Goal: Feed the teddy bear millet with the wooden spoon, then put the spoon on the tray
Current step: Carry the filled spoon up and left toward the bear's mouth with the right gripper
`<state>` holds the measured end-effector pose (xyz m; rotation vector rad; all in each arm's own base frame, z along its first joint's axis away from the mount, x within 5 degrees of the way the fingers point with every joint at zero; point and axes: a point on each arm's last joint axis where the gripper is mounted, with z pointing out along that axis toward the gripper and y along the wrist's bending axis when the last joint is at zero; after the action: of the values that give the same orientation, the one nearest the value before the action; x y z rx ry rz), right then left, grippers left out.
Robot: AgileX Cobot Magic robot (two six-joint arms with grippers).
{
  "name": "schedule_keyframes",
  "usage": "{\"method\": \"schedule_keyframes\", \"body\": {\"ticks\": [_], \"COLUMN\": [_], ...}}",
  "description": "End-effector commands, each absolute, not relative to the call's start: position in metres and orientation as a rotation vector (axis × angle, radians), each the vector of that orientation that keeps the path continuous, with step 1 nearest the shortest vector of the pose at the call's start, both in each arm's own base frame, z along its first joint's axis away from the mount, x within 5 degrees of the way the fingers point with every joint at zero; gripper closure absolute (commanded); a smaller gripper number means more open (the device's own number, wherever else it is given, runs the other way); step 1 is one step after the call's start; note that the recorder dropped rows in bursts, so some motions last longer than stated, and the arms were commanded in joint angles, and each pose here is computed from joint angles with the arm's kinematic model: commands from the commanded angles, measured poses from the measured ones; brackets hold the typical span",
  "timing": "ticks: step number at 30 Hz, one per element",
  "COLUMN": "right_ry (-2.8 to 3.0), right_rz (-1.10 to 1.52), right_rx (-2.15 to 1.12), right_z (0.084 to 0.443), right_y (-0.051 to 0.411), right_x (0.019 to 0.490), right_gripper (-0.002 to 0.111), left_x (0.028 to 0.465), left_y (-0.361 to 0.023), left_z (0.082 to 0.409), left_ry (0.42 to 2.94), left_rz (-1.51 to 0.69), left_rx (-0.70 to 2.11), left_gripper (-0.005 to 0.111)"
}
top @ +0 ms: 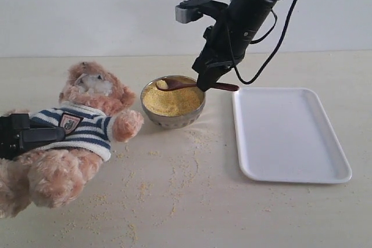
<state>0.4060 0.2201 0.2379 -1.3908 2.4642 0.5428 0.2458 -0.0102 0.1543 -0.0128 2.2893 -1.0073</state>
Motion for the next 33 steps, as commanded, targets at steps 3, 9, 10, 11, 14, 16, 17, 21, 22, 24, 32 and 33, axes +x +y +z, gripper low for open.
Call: {"method": "schedule_keyframes", "body": {"ticks": [3, 9, 10, 11, 14, 16, 17, 21, 22, 24, 32, 33], "right_ry": [2.415, 2.384, 2.38, 2.378, 2.354, 2.332, 2.328, 2.291, 2.28, 2.262, 2.199, 2.191], "right_rz": [0.585, 0.591, 0.59, 0.589, 0.588, 0.604, 0.602, 0.605, 0.605, 0.62, 0.678, 0.684], "right_rx": [-1.394, -1.415, -1.416, -1.415, -1.408, -1.396, -1.385, -1.371, -1.37, -1.361, -1.389, -1.407], "right_z": [0.252, 0.256, 0.258, 0.259, 0.27, 0.279, 0.284, 0.302, 0.306, 0.313, 0.328, 0.328], "right_y": [0.22, 0.22, 0.22, 0.22, 0.219, 0.219, 0.218, 0.216, 0.217, 0.217, 0.232, 0.238], "right_x": [0.403, 0.402, 0.401, 0.401, 0.398, 0.395, 0.393, 0.387, 0.385, 0.382, 0.365, 0.362], "right_gripper": [0.109, 0.109, 0.109, 0.109, 0.109, 0.109, 0.109, 0.109, 0.109, 0.109, 0.109, 0.109], "left_x": [0.244, 0.242, 0.242, 0.242, 0.242, 0.242, 0.242, 0.24, 0.239, 0.238, 0.238, 0.238], "left_y": [-0.013, -0.015, -0.015, -0.015, -0.015, -0.015, -0.015, -0.018, -0.019, -0.021, -0.022, -0.022], "left_z": [0.157, 0.158, 0.158, 0.158, 0.158, 0.158, 0.158, 0.16, 0.161, 0.163, 0.164, 0.164], "left_ry": [2.29, 2.29, 2.292, 2.294, 2.299, 2.301, 2.302, 2.296, 2.287, 2.273, 2.27, 2.272], "left_rz": [-1.053, -1.084, -1.092, -1.097, -1.101, -1.101, -1.103, -1.166, -1.191, -1.226, -1.253, -1.256], "left_rx": [-0.022, -0.009, -0.022, -0.034, -0.04, -0.038, -0.031, -0.027, -0.024, -0.018, -0.032, -0.041], "left_gripper": [0.102, 0.102, 0.102, 0.102, 0.102, 0.102, 0.102, 0.102, 0.102, 0.102, 0.102, 0.102]}}
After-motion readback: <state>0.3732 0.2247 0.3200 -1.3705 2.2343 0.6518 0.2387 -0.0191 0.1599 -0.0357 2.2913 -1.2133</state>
